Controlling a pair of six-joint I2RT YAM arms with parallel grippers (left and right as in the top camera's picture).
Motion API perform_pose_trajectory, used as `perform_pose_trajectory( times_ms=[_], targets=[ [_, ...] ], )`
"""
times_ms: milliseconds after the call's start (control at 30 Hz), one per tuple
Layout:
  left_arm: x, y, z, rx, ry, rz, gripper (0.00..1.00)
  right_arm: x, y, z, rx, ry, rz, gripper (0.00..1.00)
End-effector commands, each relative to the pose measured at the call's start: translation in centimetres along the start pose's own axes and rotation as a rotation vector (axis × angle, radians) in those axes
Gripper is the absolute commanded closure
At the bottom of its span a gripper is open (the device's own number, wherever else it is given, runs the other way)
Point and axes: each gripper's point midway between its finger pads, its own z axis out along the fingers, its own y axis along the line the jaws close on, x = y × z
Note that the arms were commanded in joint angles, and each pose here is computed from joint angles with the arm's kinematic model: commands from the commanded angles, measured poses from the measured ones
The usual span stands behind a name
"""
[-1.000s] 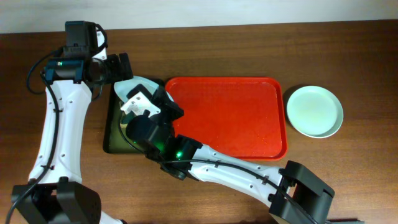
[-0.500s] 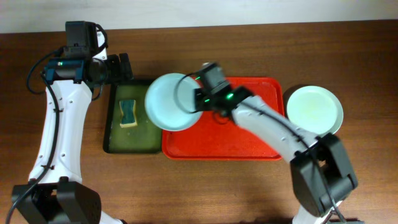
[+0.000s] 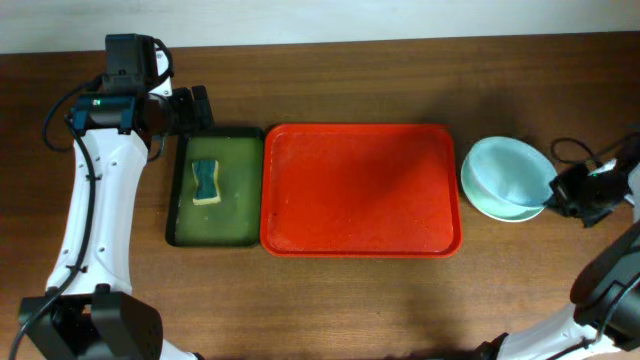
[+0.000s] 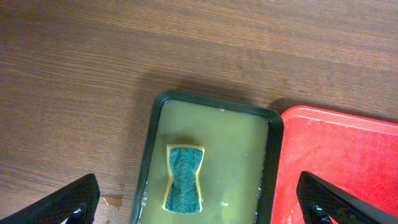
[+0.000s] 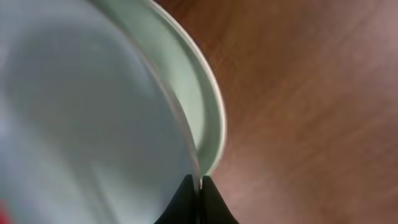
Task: Clean dirty plates on tray and stack at the side
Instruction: 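Carry the light-blue plate right and stack it on the plate pile, then release the plate and withdraw the right gripper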
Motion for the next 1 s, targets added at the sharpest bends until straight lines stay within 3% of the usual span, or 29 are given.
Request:
perform_pose_trajectory(
  times_ms=[0, 33, 67, 100, 167, 300, 333, 400, 500, 533, 967],
  targets=[
    [0.0, 0.2, 0.2, -0.009, 0.004, 0.007, 0.01, 0.0, -0.9, -0.6, 0.078, -0.032, -0.052, 0.96],
    [0.0, 0.2, 0.2, -0.009, 0.004, 0.007, 0.01, 0.1, -0.7, -0.5, 0.081, -0.032, -0.063, 0.92],
    [0.0, 0.2, 0.2, -0.009, 0.004, 0.007, 0.01, 0.2, -0.5, -0.4, 0.093, -0.034, -0.073, 0.73],
    [0.0, 0.2, 0.2, -0.009, 0.004, 0.007, 0.01, 0.3, -0.5, -0.4, 0.104, -0.037, -0.082, 0.25],
    [0.0, 0.2, 0.2, -0.009, 0.004, 0.007, 0.01, 0.6, -0.1, -0.2, 0.118, -0.035, -0.125, 0.05],
    [0.0, 0.2, 0.2, -0.009, 0.004, 0.007, 0.01, 3.5, 3.8, 1.2, 0.135, 0.012, -0.494, 0.02],
    [0.0, 0.2, 0.2, -0.009, 0.004, 0.007, 0.01, 5.6, 6.5, 2.2, 0.133, 0.029, -0.692, 0.03],
    [0.0, 0.2, 0.2, -0.009, 0.004, 0.007, 0.01, 8.8, 9.5, 3.4, 0.131, 0.051, -0.909, 0.03],
    [0.0, 0.2, 0.2, -0.009, 0.004, 0.007, 0.01, 11.2, 11.8, 4.5, 0.300, -0.027, -1.127, 0.05],
    [0.0, 0.2, 0.2, -0.009, 0.004, 0.007, 0.01, 12.1, 12.4, 4.8, 0.303, -0.031, -1.163, 0.01],
    [0.0, 0.2, 0.2, -0.009, 0.004, 0.007, 0.01, 13.1, 13.2, 4.5, 0.289, -0.041, -1.194, 0.01]
  ],
)
